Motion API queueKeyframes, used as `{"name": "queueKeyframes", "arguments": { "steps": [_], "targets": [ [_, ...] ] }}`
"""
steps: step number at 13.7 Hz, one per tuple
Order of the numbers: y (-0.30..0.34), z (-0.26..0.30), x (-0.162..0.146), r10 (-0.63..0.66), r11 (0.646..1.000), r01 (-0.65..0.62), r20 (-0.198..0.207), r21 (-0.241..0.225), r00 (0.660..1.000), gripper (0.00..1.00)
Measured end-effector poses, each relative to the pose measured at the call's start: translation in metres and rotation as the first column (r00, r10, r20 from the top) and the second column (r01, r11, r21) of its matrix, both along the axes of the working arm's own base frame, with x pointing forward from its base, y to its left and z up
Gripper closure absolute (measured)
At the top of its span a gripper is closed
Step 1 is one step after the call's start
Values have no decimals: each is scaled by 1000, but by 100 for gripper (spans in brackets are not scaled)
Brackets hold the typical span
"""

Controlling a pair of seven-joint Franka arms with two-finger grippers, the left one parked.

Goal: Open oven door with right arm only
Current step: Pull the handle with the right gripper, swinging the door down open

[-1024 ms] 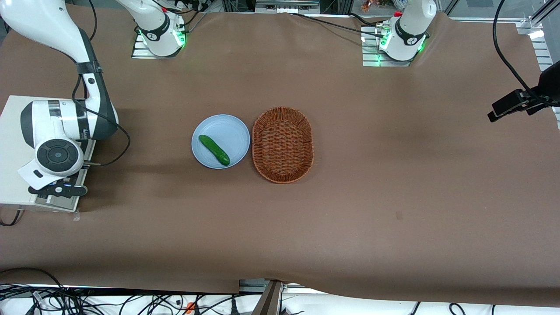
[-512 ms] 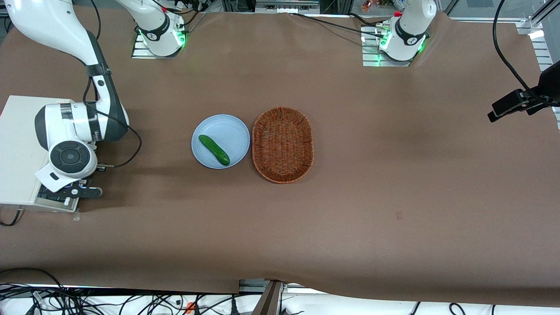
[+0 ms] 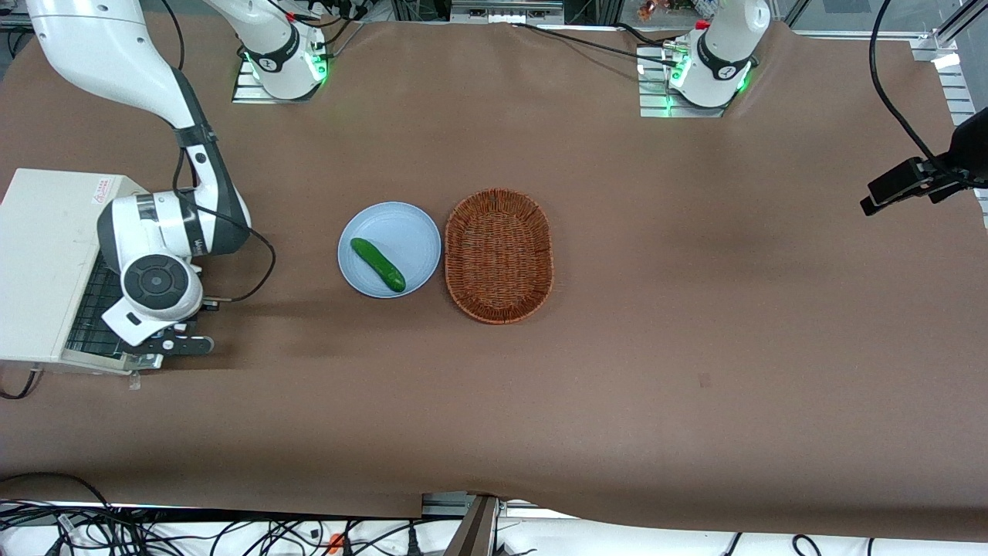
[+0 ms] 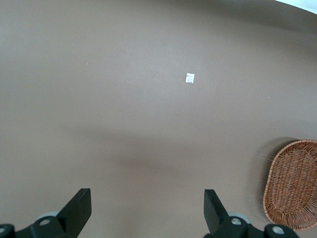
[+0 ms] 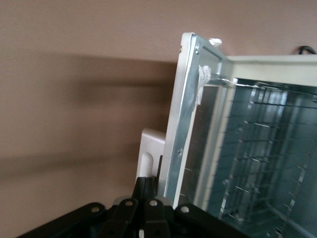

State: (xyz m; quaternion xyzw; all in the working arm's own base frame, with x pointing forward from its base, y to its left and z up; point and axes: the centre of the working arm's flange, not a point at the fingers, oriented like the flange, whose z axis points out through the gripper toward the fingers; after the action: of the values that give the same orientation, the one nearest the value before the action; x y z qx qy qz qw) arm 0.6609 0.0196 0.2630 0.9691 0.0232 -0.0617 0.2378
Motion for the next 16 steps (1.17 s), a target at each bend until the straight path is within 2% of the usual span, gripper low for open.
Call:
{"name": "queueKeyframes", "arguments": {
  "steps": [4, 9, 13, 16],
  "targets": [
    [8, -38, 3, 17, 999, -18, 11, 40, 1000, 99],
    [9, -66, 3, 22, 998, -23, 11, 66, 1000, 99],
    [1, -70, 4, -27, 992, 25, 15, 120, 1000, 99],
    [-6, -73, 2, -44, 982, 46, -16, 185, 999, 99]
  ]
}}
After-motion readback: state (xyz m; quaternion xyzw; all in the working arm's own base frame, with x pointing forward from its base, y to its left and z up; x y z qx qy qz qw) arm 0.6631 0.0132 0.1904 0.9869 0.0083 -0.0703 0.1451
